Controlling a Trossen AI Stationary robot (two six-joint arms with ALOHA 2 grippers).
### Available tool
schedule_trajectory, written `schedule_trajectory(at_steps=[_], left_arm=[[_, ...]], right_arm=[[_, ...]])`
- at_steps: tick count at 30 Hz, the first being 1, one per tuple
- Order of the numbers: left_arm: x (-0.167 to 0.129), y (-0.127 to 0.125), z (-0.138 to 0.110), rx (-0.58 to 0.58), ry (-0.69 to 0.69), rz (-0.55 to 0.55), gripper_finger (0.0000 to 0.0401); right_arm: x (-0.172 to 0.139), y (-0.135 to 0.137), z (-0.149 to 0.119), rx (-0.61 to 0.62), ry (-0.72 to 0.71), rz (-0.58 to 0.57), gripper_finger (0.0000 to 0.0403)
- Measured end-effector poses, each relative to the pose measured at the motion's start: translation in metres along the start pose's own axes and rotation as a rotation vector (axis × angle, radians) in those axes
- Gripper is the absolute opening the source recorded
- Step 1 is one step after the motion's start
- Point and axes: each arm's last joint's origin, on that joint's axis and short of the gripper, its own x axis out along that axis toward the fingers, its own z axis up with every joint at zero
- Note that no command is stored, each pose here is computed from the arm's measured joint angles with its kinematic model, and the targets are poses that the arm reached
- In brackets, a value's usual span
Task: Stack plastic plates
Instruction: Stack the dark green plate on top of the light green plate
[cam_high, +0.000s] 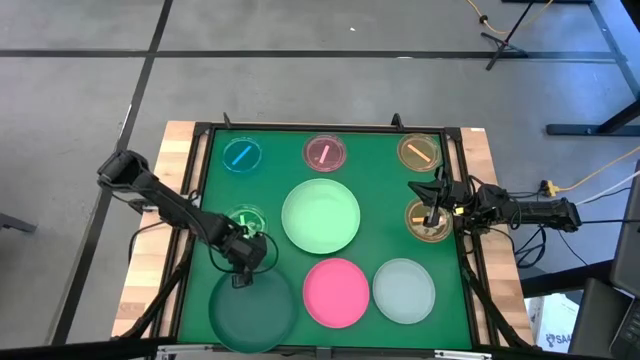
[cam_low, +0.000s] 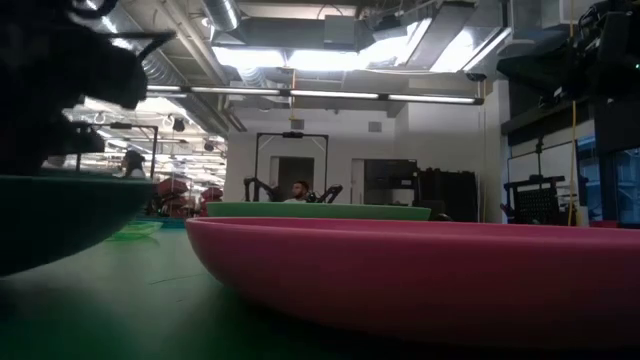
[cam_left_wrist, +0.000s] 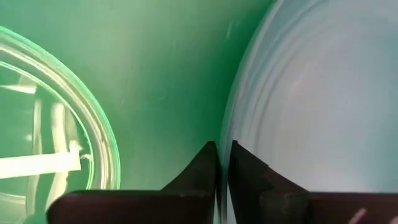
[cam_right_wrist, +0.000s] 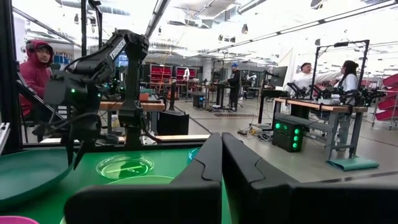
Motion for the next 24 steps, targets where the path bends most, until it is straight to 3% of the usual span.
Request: schedule_trajectory(at_steps=[17,24], left_arm=[[-0.065,0.006,0.012,-0.126,-0.238,-0.141,0.0012],[-0.078,0.013,0.02,-0.166,-0.381,-0.129,0.0007]], right_arm=[[0.0,0.0,0.0,0.026,0.0,0.0,0.0],[0.0,0.0,0.0,0.027,0.0,0.001,0.0]])
